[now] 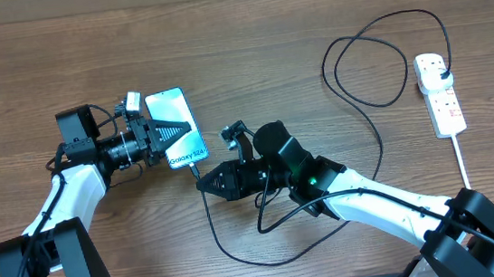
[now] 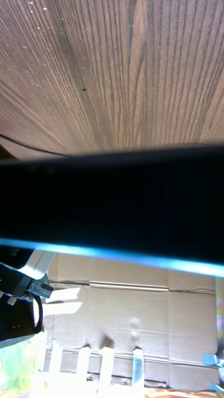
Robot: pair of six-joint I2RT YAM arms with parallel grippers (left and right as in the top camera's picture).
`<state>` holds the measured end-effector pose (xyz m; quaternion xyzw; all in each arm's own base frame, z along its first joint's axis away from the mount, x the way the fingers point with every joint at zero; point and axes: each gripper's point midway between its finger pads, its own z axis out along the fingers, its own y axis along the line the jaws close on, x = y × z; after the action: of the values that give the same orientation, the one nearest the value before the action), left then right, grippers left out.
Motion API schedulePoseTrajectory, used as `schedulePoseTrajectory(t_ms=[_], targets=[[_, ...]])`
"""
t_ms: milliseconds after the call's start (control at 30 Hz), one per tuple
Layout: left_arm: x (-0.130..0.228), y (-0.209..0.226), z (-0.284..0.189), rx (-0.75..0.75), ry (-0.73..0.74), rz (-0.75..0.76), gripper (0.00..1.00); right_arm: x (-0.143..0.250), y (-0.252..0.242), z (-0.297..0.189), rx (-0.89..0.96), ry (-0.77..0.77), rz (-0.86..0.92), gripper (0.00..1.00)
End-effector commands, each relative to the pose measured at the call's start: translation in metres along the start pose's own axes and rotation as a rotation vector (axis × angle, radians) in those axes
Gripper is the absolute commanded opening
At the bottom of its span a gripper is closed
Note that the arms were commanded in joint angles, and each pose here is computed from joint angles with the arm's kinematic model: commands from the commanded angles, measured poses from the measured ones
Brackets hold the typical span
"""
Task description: Plug charger to phone and switch on socket
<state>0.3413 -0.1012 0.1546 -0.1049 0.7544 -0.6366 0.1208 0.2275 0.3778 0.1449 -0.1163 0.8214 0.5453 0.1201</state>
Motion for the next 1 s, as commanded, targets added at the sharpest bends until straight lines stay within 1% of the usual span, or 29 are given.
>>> schedulePoseTrajectory(t_ms=[0,300,500,700,967], targets=[[0.004,-0.014,-0.001,0.038,0.021,0.056,0.04,-0.013,0.005,-0.008,-0.003,-0.051,-0.014,0.04],[0.007,-0.017,-0.001,0.056,0.035,0.017,0.04,-0.017,0.001,-0.008,0.021,-0.079,-0.012,0.04],[0.008,-0.017,-0.001,0.059,0.039,0.019,0.04,-0.028,-0.003,-0.009,0.051,-0.137,-0.019,0.04],[0.012,-0.019,0.005,0.063,0.061,0.031,0.04,-0.038,0.007,-0.011,0.018,-0.181,-0.053,0.04],[0.015,-0.021,0.01,0.066,0.078,0.046,0.04,-0.05,0.004,-0.013,0.044,-0.246,-0.06,0.04]])
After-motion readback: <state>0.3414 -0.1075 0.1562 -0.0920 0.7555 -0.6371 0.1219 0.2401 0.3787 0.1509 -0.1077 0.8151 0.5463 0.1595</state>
